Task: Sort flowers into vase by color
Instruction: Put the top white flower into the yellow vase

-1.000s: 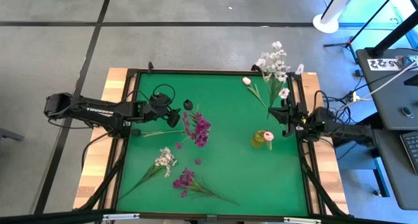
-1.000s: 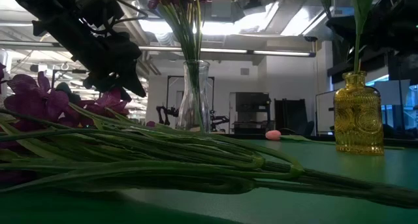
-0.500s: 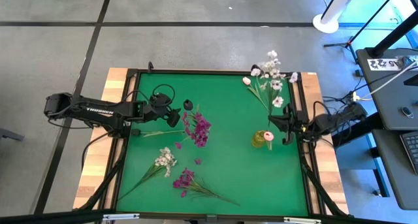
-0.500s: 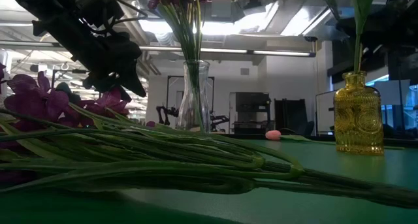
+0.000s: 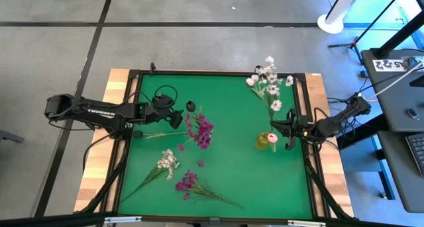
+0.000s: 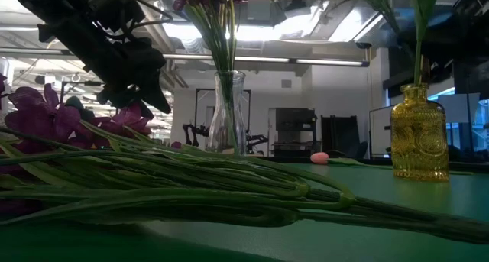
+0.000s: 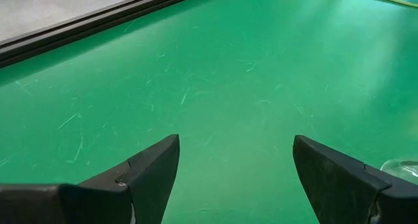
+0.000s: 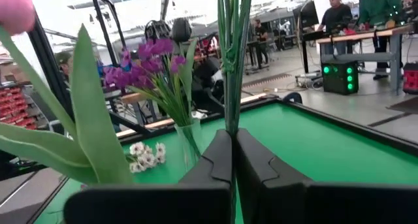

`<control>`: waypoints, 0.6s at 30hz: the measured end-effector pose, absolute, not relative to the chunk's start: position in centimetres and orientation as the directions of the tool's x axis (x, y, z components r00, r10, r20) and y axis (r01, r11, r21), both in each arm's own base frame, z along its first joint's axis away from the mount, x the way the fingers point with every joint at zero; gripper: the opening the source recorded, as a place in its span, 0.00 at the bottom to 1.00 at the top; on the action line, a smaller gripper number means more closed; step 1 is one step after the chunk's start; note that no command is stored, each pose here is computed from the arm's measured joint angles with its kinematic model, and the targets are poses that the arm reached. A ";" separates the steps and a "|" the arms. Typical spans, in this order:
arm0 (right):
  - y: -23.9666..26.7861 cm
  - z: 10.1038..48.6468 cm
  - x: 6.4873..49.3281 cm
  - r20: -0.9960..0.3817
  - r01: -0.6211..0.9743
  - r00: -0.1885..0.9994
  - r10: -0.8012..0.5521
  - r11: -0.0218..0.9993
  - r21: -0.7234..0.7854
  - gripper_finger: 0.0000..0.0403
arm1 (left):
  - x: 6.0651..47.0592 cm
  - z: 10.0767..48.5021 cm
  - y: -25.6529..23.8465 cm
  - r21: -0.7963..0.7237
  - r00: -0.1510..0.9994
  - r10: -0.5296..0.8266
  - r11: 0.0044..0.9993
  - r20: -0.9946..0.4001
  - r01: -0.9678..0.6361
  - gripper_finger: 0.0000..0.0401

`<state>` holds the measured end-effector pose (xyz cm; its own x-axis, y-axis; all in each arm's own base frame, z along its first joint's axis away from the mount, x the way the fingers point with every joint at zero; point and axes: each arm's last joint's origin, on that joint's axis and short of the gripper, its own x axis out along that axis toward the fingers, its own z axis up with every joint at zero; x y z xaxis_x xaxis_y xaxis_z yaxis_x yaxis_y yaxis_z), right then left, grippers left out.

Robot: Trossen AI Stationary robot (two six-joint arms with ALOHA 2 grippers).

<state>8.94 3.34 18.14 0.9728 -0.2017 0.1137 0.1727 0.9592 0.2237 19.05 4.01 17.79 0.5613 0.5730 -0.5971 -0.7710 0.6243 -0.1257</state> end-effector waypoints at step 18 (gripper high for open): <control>3.9 18.1 9.7 0.102 0.159 0.978 -0.184 0.963 0.218 0.00 | 19.9 19.5 4.1 -0.113 0.602 0.579 0.663 -0.550 -0.740 0.73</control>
<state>9.74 3.89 18.06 0.9776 -0.1844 0.1017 0.1590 0.9630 0.2176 19.93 4.13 19.51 0.6021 0.5787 -0.5501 -0.7404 0.6626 -0.1133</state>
